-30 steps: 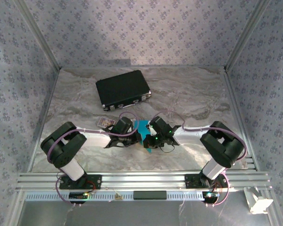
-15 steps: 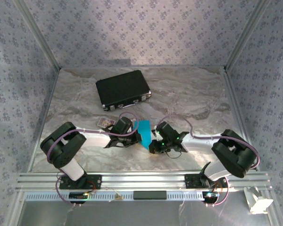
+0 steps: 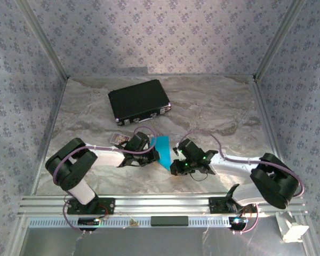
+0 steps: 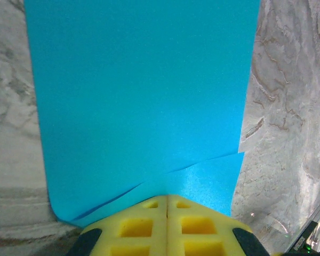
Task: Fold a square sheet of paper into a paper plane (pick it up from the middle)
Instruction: Third fold the triangle at the center of the table.
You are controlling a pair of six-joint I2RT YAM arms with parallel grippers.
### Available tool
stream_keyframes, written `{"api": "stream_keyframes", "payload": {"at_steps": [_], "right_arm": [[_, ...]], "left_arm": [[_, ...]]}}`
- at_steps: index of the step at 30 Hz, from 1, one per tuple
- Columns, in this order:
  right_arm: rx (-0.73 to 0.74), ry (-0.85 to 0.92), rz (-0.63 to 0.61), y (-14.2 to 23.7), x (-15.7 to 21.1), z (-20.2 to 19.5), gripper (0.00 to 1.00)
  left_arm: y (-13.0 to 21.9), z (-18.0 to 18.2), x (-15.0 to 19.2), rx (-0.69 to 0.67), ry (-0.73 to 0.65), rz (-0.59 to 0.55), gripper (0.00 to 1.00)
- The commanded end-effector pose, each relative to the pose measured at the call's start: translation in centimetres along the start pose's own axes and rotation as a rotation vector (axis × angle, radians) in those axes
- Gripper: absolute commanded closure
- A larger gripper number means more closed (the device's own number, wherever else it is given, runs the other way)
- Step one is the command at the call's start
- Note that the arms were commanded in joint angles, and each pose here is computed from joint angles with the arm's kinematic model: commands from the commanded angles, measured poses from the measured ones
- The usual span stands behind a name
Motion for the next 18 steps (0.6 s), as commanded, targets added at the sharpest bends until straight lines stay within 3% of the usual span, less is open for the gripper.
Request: {"api": "stream_keyframes", "payload": {"at_steps": [1, 9, 18], "right_arm": [[-0.047, -0.012, -0.039, 0.4, -1.3, 1.0, 0.94], [-0.063, -0.054, -0.016, -2.0, -3.3, 0.9, 0.91], [0.008, -0.124, 0.036, -3.0, -1.1, -1.6, 0.92]], "left_arm": [[0.0, 1.9, 0.3, -0.100, 0.002, 0.009, 1.00], [0.0, 1.8, 0.3, -0.097, -0.005, 0.016, 1.00], [0.1, 1.1, 0.1, -0.073, -0.022, 0.022, 1.00]]}}
Point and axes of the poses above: each hand's point on the last joint's axis, 136 mm out from that joint toward the fingers, its own y axis back along the fingers, its own z axis along the line the jaws close on, x = y × z, the point moved 6 cm from there along y, back along the fingers, and after that the axes turned 1 degree about y, right-handed, at the moved point
